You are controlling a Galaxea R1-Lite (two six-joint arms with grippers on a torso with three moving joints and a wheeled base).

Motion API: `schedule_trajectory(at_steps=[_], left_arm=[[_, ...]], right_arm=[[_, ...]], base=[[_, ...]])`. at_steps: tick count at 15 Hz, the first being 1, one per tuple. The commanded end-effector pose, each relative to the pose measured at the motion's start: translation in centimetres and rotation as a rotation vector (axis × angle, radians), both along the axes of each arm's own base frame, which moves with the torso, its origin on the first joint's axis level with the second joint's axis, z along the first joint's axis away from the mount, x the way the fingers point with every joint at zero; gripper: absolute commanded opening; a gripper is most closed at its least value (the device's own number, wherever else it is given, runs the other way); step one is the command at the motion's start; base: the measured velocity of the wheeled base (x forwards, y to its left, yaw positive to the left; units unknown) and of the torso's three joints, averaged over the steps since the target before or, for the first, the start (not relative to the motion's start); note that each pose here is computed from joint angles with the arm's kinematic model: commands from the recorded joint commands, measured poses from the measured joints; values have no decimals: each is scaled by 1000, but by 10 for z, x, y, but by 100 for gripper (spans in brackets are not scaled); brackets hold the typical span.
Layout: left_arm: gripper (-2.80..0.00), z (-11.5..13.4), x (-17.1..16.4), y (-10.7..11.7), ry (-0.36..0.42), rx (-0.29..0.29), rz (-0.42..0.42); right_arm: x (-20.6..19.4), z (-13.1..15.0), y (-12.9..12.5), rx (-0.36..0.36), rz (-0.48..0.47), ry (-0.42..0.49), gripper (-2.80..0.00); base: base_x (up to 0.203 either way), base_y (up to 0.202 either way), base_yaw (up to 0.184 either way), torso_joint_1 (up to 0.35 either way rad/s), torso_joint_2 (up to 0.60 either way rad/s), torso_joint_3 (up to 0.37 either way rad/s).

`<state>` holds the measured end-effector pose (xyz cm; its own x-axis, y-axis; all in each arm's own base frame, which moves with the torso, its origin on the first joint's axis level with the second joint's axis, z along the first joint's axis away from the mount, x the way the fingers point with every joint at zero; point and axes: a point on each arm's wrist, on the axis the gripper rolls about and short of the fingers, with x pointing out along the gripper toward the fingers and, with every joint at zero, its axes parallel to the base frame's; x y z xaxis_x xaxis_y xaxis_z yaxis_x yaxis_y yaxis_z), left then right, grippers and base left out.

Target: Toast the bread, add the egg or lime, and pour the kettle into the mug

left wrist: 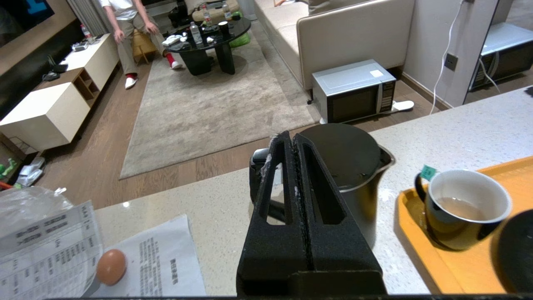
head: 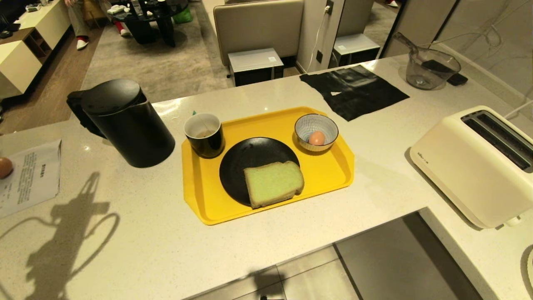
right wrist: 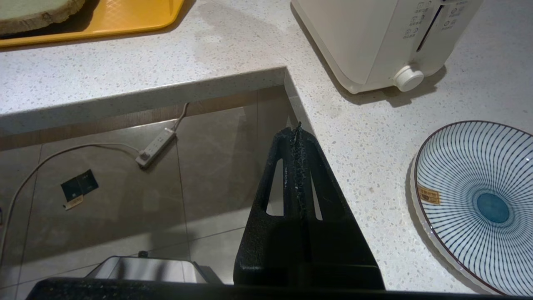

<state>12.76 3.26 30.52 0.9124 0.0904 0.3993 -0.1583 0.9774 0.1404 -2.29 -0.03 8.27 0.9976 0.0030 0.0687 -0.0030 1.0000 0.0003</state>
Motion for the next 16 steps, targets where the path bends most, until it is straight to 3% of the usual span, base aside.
schedule_trajectory(at_steps=[1,5,9,14,16], left_arm=[[-280,11,-31,-9,-45,13,2],[-280,25,-67,-26,-104,-9,-65],[-280,32,-137,-34,-180,-47,-97],[-280,26,-210,-41,-235,-155,-199],[-280,17,-229,-44,-253,-140,-240]], right_arm=[[2,-8,0,0,0,27,-280],[2,-8,0,0,0,27,-280],[2,-8,0,0,0,27,-280],[2,-8,0,0,0,27,-280],[2,-8,0,0,0,27,-280]], base=[[0,0,0,0,0,0],[0,0,0,0,0,0],[0,0,0,0,0,0],[0,0,0,0,0,0],[0,0,0,0,0,0]])
